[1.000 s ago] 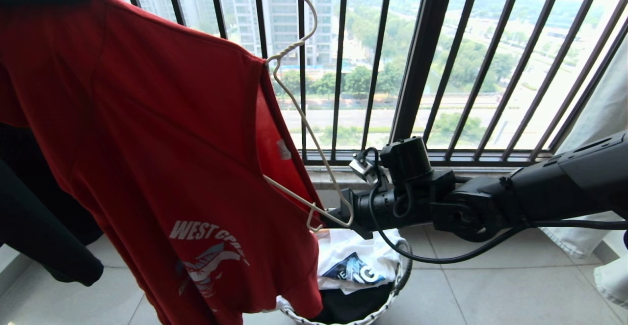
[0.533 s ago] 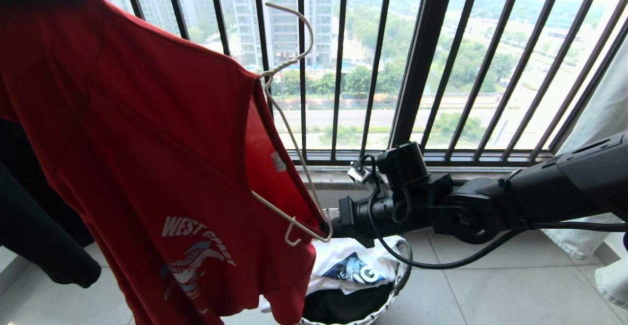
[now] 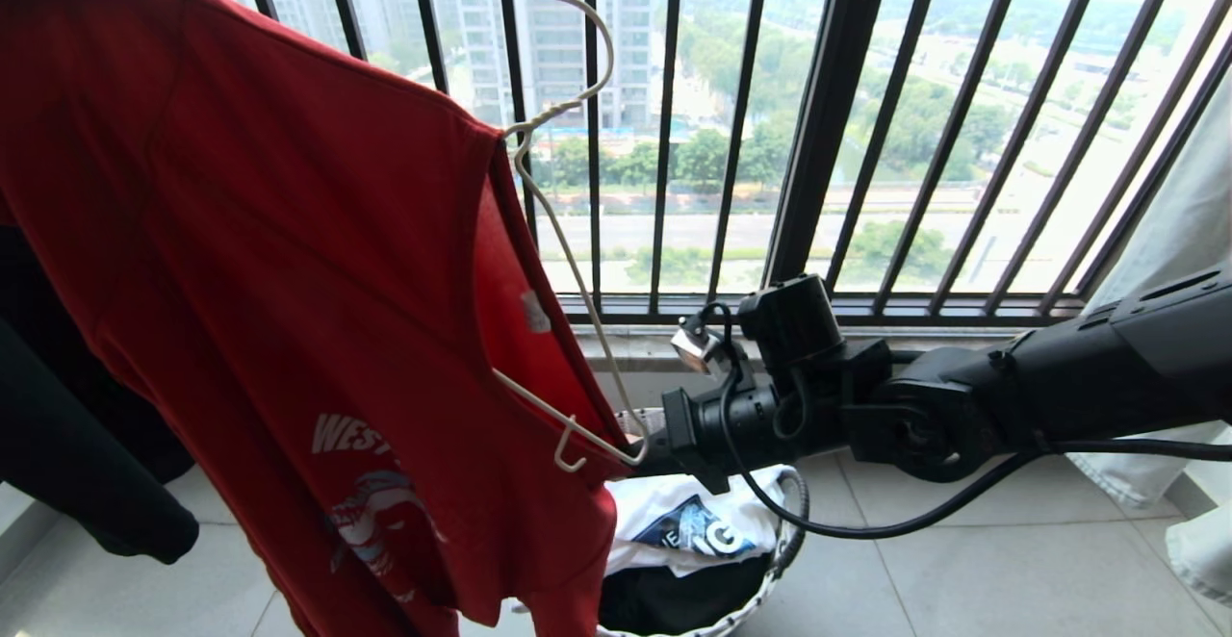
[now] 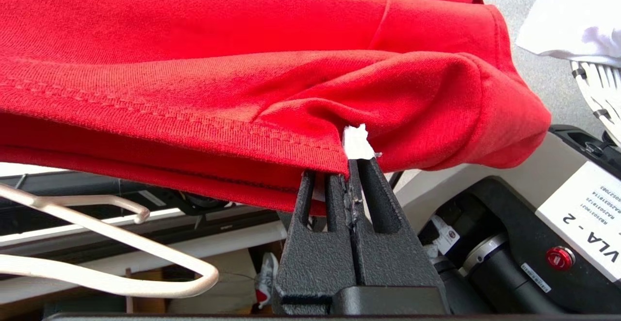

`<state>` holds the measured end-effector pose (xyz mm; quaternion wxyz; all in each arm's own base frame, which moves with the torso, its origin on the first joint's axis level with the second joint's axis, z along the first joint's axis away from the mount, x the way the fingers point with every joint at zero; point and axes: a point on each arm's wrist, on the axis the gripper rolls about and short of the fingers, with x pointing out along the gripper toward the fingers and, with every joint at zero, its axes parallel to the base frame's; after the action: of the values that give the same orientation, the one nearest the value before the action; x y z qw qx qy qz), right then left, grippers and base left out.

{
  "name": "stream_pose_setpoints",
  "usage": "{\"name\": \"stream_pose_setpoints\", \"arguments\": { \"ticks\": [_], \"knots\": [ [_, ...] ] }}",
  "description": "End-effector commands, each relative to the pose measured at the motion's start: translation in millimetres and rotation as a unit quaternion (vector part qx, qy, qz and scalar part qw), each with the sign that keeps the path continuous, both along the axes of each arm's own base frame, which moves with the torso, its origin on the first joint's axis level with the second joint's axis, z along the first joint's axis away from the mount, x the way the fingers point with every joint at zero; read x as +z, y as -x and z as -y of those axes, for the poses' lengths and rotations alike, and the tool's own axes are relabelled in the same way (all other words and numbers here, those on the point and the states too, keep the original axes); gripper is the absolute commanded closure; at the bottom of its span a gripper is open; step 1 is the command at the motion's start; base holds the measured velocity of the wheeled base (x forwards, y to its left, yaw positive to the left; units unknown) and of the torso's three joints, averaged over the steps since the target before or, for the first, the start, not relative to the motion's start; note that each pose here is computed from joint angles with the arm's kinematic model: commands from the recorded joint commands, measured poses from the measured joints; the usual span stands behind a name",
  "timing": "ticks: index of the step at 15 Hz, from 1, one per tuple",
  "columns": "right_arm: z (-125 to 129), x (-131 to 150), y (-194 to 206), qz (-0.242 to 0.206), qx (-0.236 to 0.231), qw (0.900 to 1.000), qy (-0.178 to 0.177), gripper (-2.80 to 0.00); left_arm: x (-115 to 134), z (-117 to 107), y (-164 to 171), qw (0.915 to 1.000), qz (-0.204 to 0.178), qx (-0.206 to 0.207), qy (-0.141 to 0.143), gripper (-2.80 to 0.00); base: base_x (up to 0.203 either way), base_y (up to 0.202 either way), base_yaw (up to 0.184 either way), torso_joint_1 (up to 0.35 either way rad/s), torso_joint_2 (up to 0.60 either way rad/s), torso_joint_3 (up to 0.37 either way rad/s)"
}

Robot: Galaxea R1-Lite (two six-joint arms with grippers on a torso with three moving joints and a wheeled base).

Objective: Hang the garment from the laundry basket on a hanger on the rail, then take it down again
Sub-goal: Hang the clothes on the clothes rack

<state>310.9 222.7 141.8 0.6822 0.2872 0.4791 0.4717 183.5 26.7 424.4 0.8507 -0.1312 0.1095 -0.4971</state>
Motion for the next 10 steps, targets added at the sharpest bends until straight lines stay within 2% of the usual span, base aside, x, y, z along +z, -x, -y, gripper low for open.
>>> {"name": "stream_pose_setpoints", "arguments": {
  "ticks": [1, 4, 7, 10],
  "knots": [
    [-3, 4, 4, 0.000, 0.008, 1.000, -0.005, 0.00, 1, 0, 0, 1.0000, 0.007, -0.003, -0.001, 0.00, 0.000, 0.000, 0.000, 0.000, 0.00, 0.000],
    [-21, 4, 16, 0.005, 0.037, 0.999, -0.007, 0.00, 6, 0, -2, 0.9996, 0.028, -0.005, -0.005, 0.00, 0.000, 0.000, 0.000, 0.000, 0.00, 0.000],
    [-31, 17, 1, 0.028, 0.034, 0.999, -0.023, 0.00, 10, -3, -15, 0.9996, 0.027, -0.002, 0.007, 0.00, 0.000, 0.000, 0.000, 0.000, 0.00, 0.000],
    [-34, 17, -4, 0.017, 0.033, 0.999, -0.015, 0.00, 17, -6, -28, 0.9991, 0.037, 0.006, 0.018, 0.00, 0.000, 0.000, 0.000, 0.000, 0.00, 0.000]
  ]
}}
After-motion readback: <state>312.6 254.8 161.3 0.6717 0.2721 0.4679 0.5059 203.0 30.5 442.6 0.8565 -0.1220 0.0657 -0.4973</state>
